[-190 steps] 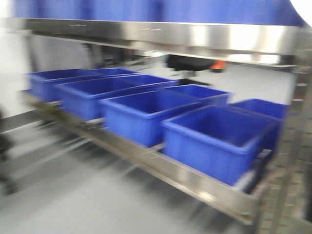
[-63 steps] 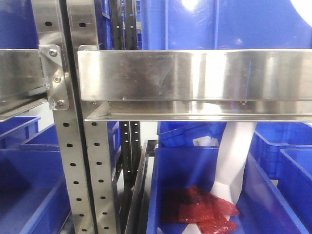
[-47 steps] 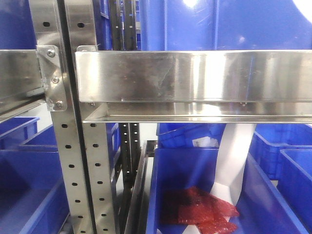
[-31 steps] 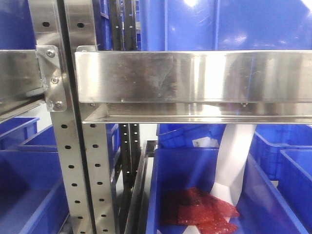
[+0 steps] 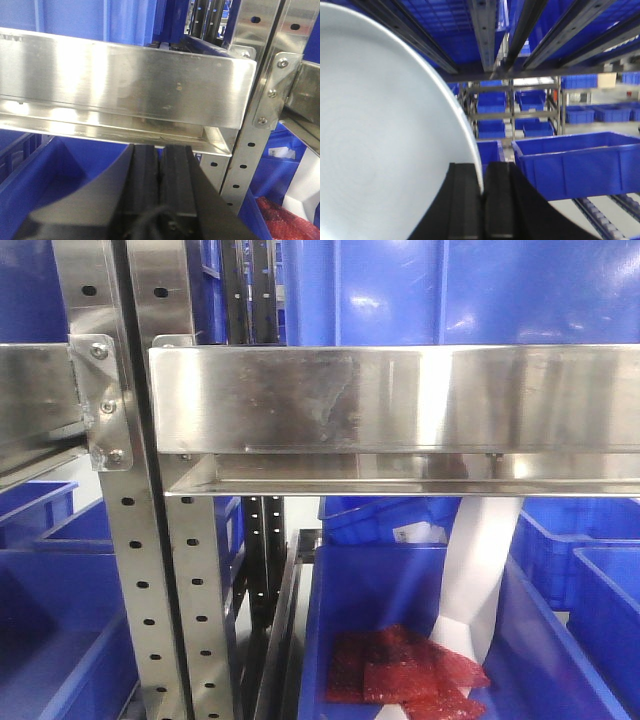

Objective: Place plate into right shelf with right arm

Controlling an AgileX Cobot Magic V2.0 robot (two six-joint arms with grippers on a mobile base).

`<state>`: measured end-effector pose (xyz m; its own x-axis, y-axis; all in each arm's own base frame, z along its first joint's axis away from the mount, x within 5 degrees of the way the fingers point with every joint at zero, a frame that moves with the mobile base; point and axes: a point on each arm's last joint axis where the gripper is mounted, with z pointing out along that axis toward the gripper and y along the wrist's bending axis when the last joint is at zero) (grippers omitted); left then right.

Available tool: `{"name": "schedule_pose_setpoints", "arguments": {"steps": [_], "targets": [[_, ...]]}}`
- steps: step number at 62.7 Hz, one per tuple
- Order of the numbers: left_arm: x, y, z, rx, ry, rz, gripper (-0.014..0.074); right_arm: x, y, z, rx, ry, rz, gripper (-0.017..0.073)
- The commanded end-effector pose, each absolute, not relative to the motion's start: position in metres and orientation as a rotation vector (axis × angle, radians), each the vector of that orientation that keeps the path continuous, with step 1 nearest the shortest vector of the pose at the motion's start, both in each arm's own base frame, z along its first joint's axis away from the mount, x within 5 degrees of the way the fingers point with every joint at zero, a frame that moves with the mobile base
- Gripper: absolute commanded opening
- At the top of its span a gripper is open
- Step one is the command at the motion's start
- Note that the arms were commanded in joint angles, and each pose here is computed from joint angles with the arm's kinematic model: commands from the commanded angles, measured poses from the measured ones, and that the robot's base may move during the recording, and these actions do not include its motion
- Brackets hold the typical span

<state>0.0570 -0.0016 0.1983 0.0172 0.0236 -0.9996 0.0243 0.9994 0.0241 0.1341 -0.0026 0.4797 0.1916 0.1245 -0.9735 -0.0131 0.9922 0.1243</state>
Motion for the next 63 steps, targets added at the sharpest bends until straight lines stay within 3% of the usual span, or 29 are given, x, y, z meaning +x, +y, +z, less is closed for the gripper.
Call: {"name": "schedule_pose_setpoints", "arguments": {"steps": [1, 13, 28, 43, 46, 56, 63], "targets": [[0.056, -0.001, 0.203, 0.016, 1.465, -0.005, -0.0128, 0.159, -0.003, 0.502, 0.097, 1.306, 0.111, 0.0052], [0.056, -0.001, 0.203, 0.016, 1.465, -0.005, -0.0128, 0.239, 0.012, 0.485, 0.060, 1.416, 0.163, 0.0055], [0.056, -0.001, 0.203, 0.016, 1.465, -0.005, -0.0128, 0.293, 0.018, 0.458, 0.065, 1.490, 0.173, 0.0079], [0.056, -0.001, 0.203, 0.016, 1.465, -0.005, -0.0128, 0.299, 0.019, 0.451, 0.099, 1.519, 0.210, 0.0440], [0.056, -0.001, 0.203, 0.016, 1.465, -0.005, -0.0128, 0.298, 0.019, 0.453, 0.110, 1.505, 0.220, 0.0472], [0.056, -0.001, 0.203, 0.016, 1.465, -0.005, -0.0128, 0.298, 0.018, 0.456, 0.149, 1.470, 0.256, 0.0410], [0.056, -0.001, 0.203, 0.016, 1.465, -0.005, -0.0128, 0.298, 0.018, 0.456, 0.149, 1.472, 0.255, 0.0242]]}}
